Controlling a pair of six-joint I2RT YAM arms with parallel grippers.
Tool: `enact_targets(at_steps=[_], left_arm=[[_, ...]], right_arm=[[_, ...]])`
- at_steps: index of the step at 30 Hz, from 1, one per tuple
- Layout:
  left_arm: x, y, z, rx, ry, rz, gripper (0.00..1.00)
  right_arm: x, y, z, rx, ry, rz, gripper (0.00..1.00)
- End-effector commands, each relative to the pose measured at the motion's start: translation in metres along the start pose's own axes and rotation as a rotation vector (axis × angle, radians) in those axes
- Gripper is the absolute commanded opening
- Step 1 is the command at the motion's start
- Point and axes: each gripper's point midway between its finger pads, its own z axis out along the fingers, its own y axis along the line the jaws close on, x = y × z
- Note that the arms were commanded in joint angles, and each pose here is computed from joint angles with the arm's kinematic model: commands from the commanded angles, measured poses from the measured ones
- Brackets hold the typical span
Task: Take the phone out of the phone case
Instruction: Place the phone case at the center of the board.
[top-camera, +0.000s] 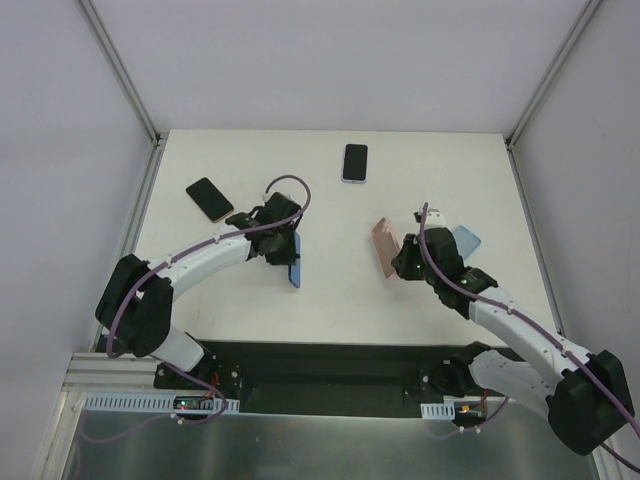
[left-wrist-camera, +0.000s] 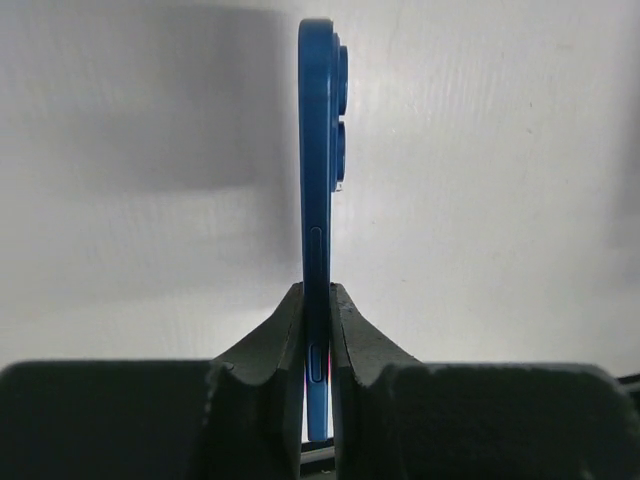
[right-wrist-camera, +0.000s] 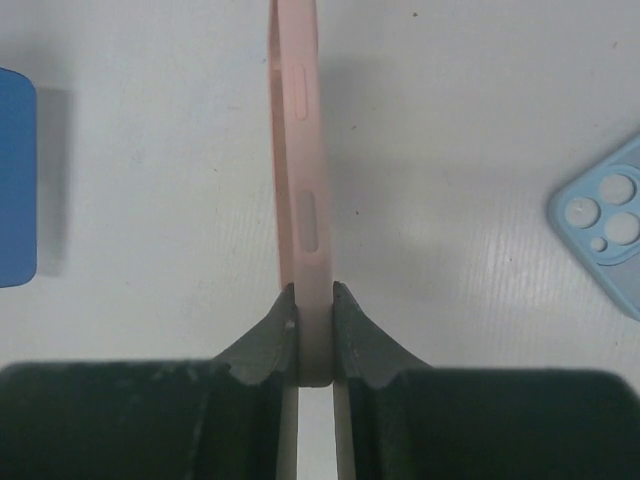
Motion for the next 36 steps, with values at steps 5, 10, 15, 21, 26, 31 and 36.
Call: enact_targets(at_steps=[5,10,15,21,26,31,36], left_arm=[[-0.081,0.03,-0.033,-0.226,-0.182,0.155,0.0],[-0.118,0.047,-0.011,-0.395,-0.193,0.218,0.0],[-0.143,0.051,0.011,-0.494,-0.172,0.277,0.0],[-0.144,0.067,0.029,-0.61,-0.116,0.344,0.0],[-0.131,0.072,0.03,-0.609,-0.065,0.36,0.0],[-0.117,0.064,0.036,-0.533,-0.01,0.354,0.0],[-0.11,0.06,0.048,-0.499,0.033,0.355,0.15]], right_arm=[[-0.044,-0.01,0.003,-0.08,-0.062,0.281,0.01],[-0.075,-0.023,0.025,-0.061,-0.075,0.385,0.01],[-0.088,-0.033,0.058,-0.04,-0.038,0.456,0.01],[-0.082,-0.042,0.081,-0.008,0.015,0.495,0.48],[-0.075,-0.055,0.079,0.076,0.044,0.472,0.68],[-0.072,-0.07,0.071,0.181,0.085,0.42,0.85],[-0.076,-0.073,0.048,0.242,0.044,0.348,0.91]])
